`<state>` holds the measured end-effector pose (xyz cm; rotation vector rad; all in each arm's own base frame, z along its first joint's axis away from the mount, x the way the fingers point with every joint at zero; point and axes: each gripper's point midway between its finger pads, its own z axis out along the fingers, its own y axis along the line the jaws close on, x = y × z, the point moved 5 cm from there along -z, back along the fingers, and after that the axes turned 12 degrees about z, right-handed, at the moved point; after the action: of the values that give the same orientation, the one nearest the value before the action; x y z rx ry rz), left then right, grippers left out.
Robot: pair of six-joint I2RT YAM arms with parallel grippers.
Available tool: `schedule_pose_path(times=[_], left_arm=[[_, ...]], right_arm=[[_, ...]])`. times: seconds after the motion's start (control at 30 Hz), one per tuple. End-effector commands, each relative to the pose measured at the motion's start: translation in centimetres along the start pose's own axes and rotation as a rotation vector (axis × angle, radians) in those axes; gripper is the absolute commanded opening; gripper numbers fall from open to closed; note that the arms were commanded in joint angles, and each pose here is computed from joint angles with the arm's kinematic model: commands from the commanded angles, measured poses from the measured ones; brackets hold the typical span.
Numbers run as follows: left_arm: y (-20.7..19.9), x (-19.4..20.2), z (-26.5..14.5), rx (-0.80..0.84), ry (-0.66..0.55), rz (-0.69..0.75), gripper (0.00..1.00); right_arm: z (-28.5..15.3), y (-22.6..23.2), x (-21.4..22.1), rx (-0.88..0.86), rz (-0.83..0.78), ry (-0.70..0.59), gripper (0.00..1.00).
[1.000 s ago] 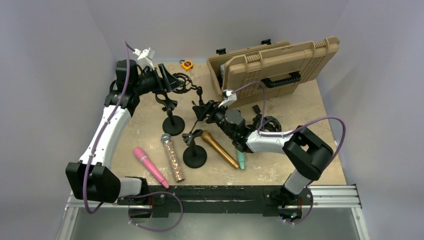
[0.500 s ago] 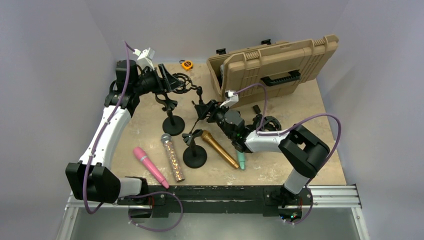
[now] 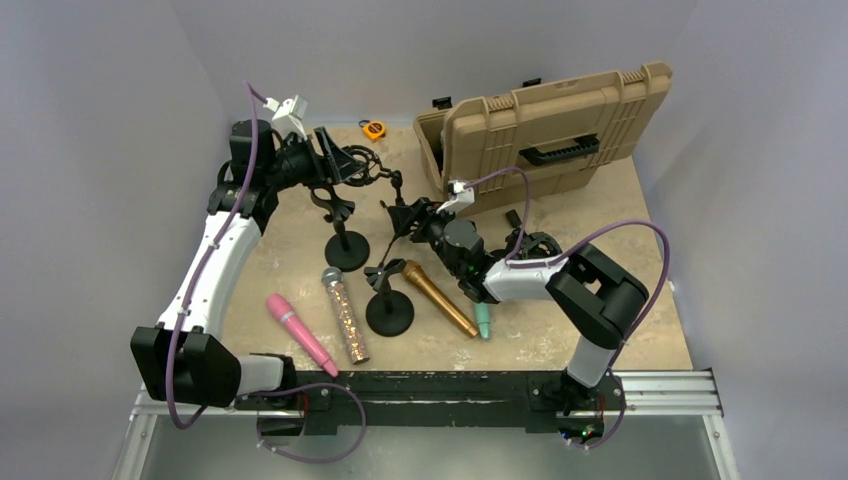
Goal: Remove the microphone from the stand
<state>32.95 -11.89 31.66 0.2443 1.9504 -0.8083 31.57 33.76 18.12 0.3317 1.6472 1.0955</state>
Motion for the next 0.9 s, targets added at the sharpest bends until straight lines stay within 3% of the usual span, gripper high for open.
schedule_pose_path(times=[0.0, 0.57, 0.77, 0.87], left_arm=[[-0.4, 1.2, -0.4, 0.017, 0.045, -0.02, 0.61], [-0.4, 1.2, -0.5, 0.016, 0.044, -0.018, 0.62], [-0.3, 1.1, -0.8, -0.007, 0.037, 0.0, 0.7], [0.0, 1.1, -1.1, -0.041, 0.038, 0.018, 0.71]], right_arm=[[1.3, 0.5, -0.5, -0.005, 0.031, -0.016, 0.64], [-1.7, 0.1, -0.5, -0.044, 0.106, 0.005, 0.65], [-4.7, 1.6, -1.6, -0.183, 0.154, 0.013, 0.82], [-4.3, 2.2, -1.7, -0.213, 0.158, 0.005, 0.83]])
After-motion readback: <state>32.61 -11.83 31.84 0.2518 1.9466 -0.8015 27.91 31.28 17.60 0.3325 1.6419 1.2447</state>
